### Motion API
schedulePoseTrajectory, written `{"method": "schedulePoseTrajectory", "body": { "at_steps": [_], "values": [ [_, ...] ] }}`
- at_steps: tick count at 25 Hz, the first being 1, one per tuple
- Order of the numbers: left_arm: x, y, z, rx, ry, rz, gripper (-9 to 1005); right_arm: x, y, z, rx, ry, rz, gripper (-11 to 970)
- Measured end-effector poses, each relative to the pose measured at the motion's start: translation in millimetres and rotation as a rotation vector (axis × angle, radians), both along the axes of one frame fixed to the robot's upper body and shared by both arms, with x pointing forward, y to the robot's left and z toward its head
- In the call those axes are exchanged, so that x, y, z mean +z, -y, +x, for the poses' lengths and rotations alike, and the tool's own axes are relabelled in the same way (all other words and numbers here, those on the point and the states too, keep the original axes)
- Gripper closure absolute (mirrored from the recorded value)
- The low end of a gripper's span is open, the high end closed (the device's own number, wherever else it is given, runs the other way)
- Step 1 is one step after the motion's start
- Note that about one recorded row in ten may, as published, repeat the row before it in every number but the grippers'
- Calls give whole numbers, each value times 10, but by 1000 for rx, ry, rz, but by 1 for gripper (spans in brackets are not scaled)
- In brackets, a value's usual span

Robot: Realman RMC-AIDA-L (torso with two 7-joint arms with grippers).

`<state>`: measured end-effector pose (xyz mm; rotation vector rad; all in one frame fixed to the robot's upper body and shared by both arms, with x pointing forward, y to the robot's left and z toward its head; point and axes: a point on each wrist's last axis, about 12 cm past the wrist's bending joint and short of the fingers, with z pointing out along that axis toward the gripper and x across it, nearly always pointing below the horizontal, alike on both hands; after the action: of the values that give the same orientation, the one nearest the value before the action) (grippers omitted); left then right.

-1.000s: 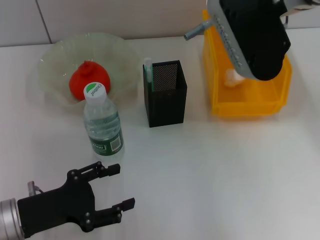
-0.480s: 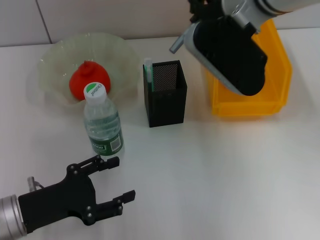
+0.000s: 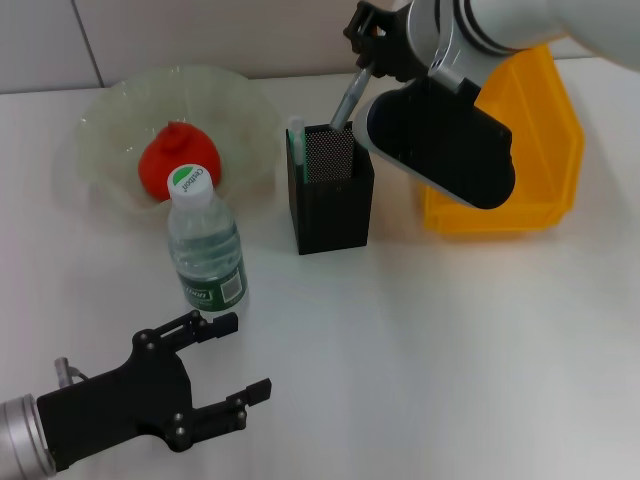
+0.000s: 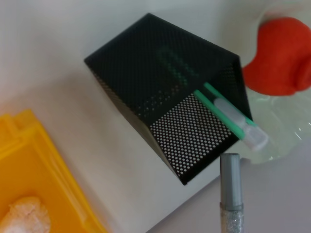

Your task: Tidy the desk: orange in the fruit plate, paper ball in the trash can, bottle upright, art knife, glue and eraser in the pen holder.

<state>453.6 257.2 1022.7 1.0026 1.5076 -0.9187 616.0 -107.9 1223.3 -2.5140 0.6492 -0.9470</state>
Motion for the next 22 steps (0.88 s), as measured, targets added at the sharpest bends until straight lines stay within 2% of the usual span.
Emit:
{"method": "schedulePoseTrajectory", "body": {
  "at_steps": [22],
  "values": [
    [19, -4, 36, 6, 9, -2, 214, -231, -221, -115, 86, -56, -120, 816]
  ]
}}
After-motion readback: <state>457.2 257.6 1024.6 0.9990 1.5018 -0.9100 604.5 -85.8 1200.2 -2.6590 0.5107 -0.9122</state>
